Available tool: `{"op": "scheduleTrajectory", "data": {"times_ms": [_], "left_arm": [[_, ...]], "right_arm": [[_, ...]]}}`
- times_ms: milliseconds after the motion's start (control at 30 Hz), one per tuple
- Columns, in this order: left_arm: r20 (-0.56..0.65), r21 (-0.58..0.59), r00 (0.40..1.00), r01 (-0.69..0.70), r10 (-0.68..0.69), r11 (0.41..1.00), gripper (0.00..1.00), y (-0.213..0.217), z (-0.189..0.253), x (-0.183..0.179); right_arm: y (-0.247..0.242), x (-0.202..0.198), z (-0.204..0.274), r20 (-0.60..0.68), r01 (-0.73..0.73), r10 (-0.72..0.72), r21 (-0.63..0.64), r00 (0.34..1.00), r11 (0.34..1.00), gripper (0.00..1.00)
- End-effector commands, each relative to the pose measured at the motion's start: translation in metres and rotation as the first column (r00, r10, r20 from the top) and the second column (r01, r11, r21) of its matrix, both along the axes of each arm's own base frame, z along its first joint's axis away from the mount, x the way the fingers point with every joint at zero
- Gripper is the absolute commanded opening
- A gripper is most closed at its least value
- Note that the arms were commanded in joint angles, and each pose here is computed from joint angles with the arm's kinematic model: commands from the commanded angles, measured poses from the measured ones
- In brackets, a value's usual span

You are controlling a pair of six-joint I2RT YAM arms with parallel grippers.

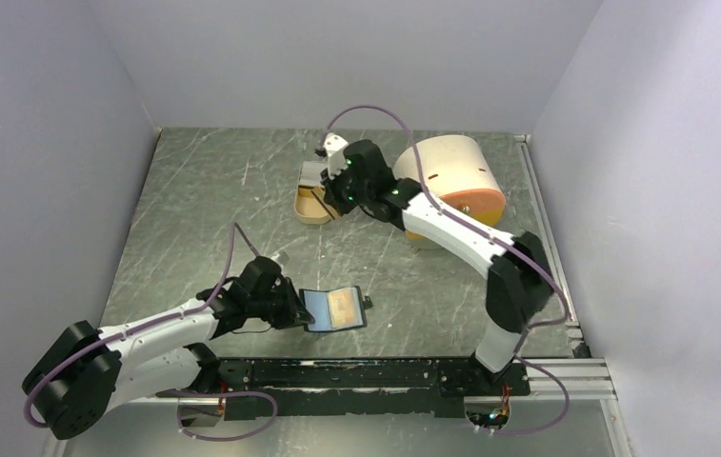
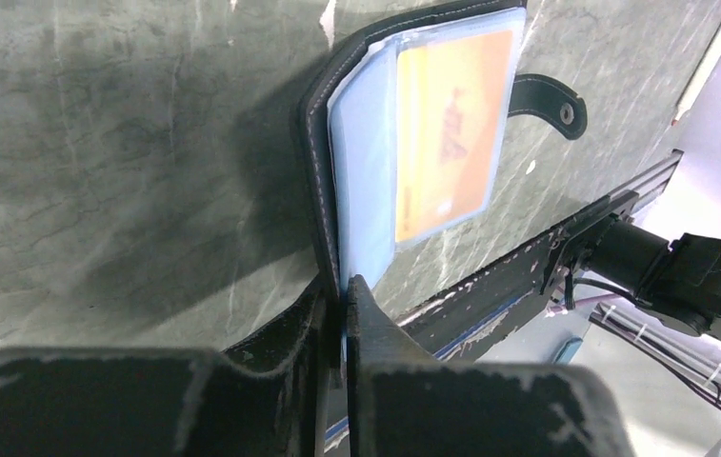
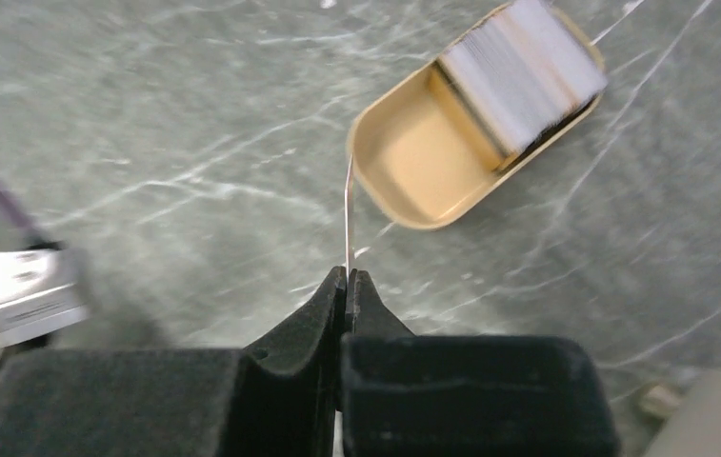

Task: Put the credit cards into the card holder
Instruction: Pick up the credit card from the storage box, then insert the credit card into the card holder.

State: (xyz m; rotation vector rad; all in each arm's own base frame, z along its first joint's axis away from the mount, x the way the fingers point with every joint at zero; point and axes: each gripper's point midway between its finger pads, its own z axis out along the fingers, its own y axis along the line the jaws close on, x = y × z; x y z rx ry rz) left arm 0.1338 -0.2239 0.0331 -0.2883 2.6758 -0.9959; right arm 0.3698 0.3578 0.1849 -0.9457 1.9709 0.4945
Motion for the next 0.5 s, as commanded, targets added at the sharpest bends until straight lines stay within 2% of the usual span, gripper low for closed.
{"op": "scheduleTrajectory", "data": {"times_ms": [0,100,267,400,467], "left_arm": [[0.027,-0.093,0.999,0.041,-0.039,0.995,0.11,-0.015,0.012,0.002],[0.067,-0.162,0.995,0.081,-0.071,0.983,0.12,-0.026,0.024,0.004],[0.095,-0.197,0.985,0.163,-0.147,0.967,0.12,-0.039,0.033,0.004],[0.122,-0.288,0.977,0.205,-0.176,0.936,0.13,-0.05,0.041,-0.002],[0.09,-0.266,0.982,0.184,-0.166,0.946,0.14,-0.046,0.032,-0.004]], "right_arm": [[0.003,-0.044,0.02,-0.223,0.128,-0.075,0.235,0.972,0.963,0.0],[-0.002,-0.076,0.015,-0.333,0.159,-0.056,0.291,0.941,0.943,0.0],[-0.021,-0.121,0.001,-0.456,0.239,-0.069,0.326,0.887,0.915,0.0],[-0.039,-0.148,-0.011,-0.537,0.333,-0.08,0.394,0.84,0.857,0.0],[-0.05,-0.155,-0.023,-0.559,0.389,-0.126,0.382,0.82,0.838,0.0]]}}
